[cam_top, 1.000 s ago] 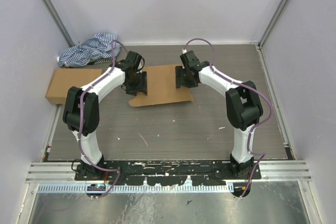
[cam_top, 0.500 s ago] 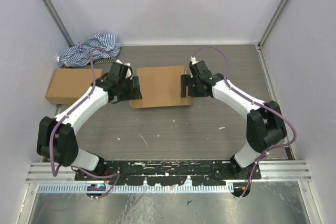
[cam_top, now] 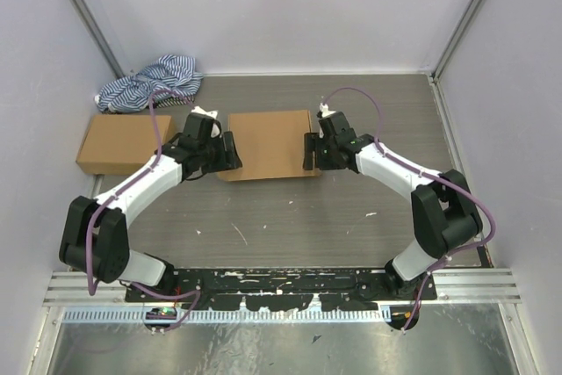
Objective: Fold the paper box
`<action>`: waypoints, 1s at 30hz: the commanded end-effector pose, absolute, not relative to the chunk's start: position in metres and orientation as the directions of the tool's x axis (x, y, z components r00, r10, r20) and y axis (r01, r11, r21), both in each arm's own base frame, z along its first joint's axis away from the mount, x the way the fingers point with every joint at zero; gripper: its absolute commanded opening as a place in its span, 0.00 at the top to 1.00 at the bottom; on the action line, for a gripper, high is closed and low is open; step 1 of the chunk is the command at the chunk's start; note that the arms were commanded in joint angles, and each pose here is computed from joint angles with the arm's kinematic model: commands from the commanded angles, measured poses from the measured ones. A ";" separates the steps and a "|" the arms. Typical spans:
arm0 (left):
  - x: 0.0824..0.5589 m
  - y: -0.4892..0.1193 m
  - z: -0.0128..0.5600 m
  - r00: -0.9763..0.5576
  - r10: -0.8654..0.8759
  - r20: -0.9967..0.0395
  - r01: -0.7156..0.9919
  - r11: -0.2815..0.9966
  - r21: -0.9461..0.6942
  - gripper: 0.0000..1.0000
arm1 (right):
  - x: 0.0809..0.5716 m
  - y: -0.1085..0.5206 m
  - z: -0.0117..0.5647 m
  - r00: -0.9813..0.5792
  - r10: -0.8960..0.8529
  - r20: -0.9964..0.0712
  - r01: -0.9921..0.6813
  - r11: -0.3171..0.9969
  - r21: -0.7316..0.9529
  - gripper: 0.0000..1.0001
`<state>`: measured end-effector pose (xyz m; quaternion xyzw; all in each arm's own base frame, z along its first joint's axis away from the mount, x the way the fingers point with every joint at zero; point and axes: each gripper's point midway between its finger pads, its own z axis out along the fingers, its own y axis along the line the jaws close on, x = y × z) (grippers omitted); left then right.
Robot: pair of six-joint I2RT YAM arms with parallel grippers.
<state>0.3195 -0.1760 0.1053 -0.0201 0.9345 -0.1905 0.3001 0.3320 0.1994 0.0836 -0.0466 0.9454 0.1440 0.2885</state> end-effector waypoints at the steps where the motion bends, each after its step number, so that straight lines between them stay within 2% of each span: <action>1: 0.330 -0.181 0.107 -0.806 -0.153 -0.572 0.094 0.921 -0.379 0.34 | 0.350 0.213 0.097 -0.790 0.020 -0.613 -0.198 0.938 0.285 0.30; 9: 0.317 -0.175 0.086 -0.853 -0.117 -0.509 0.071 0.940 -0.335 0.36 | 0.348 0.215 0.090 -0.801 0.008 -0.599 -0.206 0.935 0.288 0.31; 26: 0.323 -0.170 0.069 -0.857 -0.058 -0.512 0.085 0.964 -0.251 0.36 | 0.348 0.222 0.086 -0.805 -0.006 -0.593 -0.226 0.928 0.297 0.32; 30: 0.327 -0.170 0.074 -0.833 -0.055 -0.551 0.098 0.964 -0.245 0.34 | 0.348 0.219 0.088 -0.793 0.000 -0.610 -0.223 0.931 0.289 0.28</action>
